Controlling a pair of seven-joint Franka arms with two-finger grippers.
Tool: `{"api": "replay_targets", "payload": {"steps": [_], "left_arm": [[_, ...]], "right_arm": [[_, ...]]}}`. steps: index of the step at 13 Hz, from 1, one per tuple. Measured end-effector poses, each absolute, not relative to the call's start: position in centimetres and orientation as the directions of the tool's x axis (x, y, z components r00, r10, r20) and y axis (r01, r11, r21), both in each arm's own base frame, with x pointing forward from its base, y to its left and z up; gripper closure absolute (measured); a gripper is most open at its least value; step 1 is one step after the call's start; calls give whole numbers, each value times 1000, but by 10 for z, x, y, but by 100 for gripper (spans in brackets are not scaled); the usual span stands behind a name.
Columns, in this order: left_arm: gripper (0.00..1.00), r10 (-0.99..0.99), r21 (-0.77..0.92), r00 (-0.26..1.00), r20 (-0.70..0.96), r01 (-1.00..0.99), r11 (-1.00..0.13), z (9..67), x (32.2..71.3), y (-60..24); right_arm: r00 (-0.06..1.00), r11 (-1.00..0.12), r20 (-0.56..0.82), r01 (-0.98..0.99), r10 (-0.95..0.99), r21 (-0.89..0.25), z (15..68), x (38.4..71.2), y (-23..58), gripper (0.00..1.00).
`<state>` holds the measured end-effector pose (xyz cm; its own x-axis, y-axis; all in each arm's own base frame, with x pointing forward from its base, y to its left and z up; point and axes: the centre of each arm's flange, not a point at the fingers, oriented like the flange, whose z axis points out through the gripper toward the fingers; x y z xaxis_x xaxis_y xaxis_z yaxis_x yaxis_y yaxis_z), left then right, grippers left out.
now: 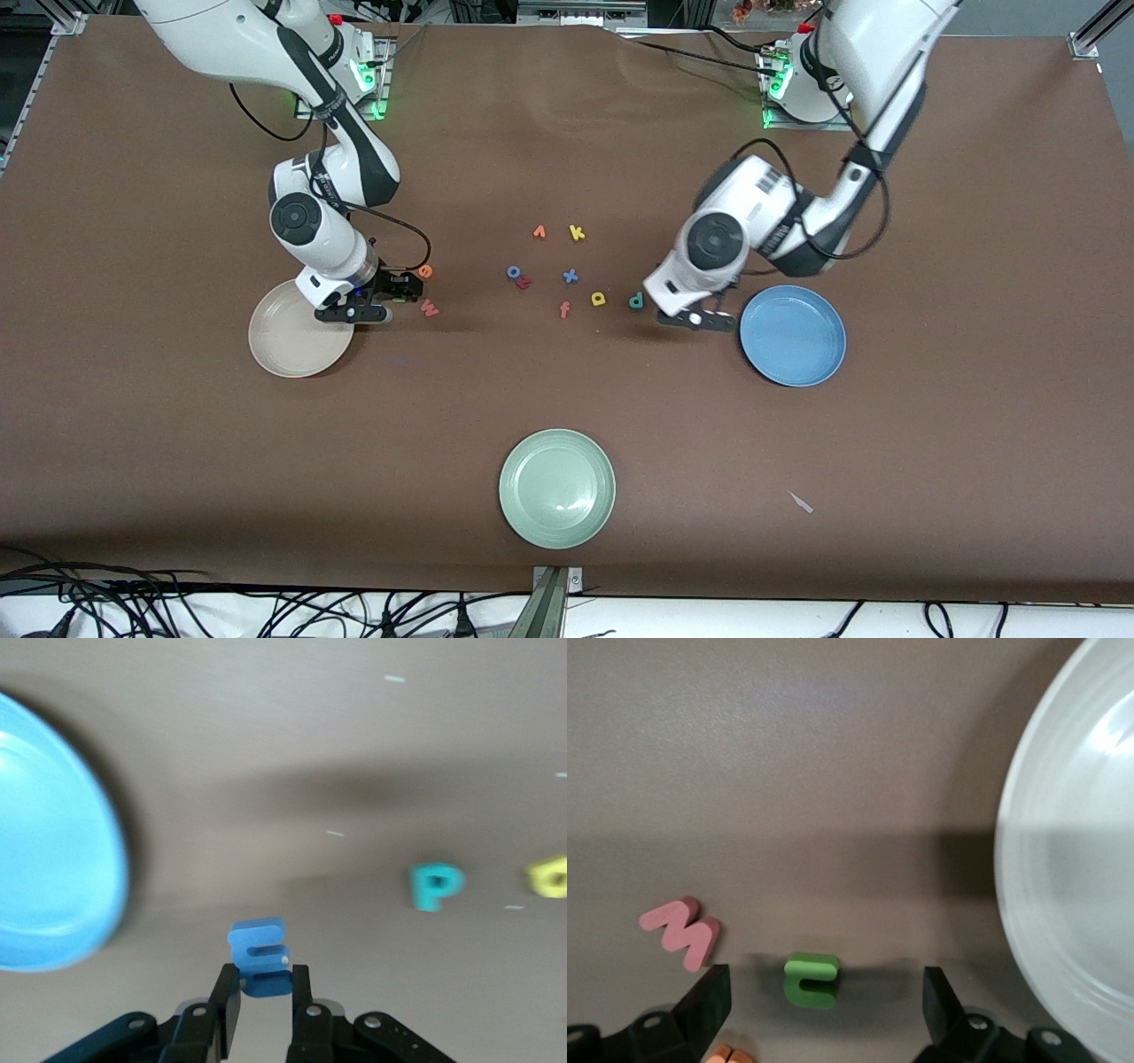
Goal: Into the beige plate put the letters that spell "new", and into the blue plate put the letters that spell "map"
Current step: 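Drop the E with the left gripper while the right gripper carries the c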
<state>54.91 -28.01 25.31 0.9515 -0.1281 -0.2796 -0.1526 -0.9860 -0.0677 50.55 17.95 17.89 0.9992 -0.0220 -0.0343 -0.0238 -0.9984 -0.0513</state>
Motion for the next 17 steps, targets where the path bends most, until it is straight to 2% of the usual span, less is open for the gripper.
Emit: {"api": "replay_targets", "payload": {"steps": [5,6,7,8,9,10,12,13,15,16,17], "left_arm": [[73,-176,-29,924,-339,-198,-980,212,596,-138],[67,-177,-21,922,-344,-196,-980,207,598,-128],[56,-183,-16,921,-344,-201,-979,206,598,-130],[45,-204,-8,919,-337,-220,-976,210,597,-143],[34,-234,8,917,-322,-244,-970,218,595,-165],[23,-250,22,920,-302,-255,-967,229,592,-195],[3,-242,22,933,-265,-245,-969,249,581,-253],[0,-239,15,937,-254,-243,-970,255,574,-279],[0,-230,15,947,-224,-233,-972,255,560,-326],[0,-225,35,956,-190,-223,-974,248,554,-347],[0,-209,59,964,-163,-202,-978,238,550,-363]], "right_arm": [[999,-998,-32,-35,-34,-52,176,504,179,17],[999,-998,-32,-35,-33,-54,174,504,180,17],[999,-998,-32,-35,-33,-55,171,503,180,22],[999,-998,-31,-33,-32,-55,170,503,180,23],[999,-998,-31,-32,-31,-55,170,503,181,30],[999,-998,-31,-30,-29,-55,170,503,181,30],[999,-998,-25,-23,-22,-57,171,502,185,46],[999,-998,-25,-21,-20,-57,172,502,186,47],[1000,-998,-19,-16,-15,-60,175,503,189,65],[1000,-998,-20,-15,-14,-58,175,503,189,65],[1000,-998,-17,-13,-12,-58,179,503,189,72]]}}
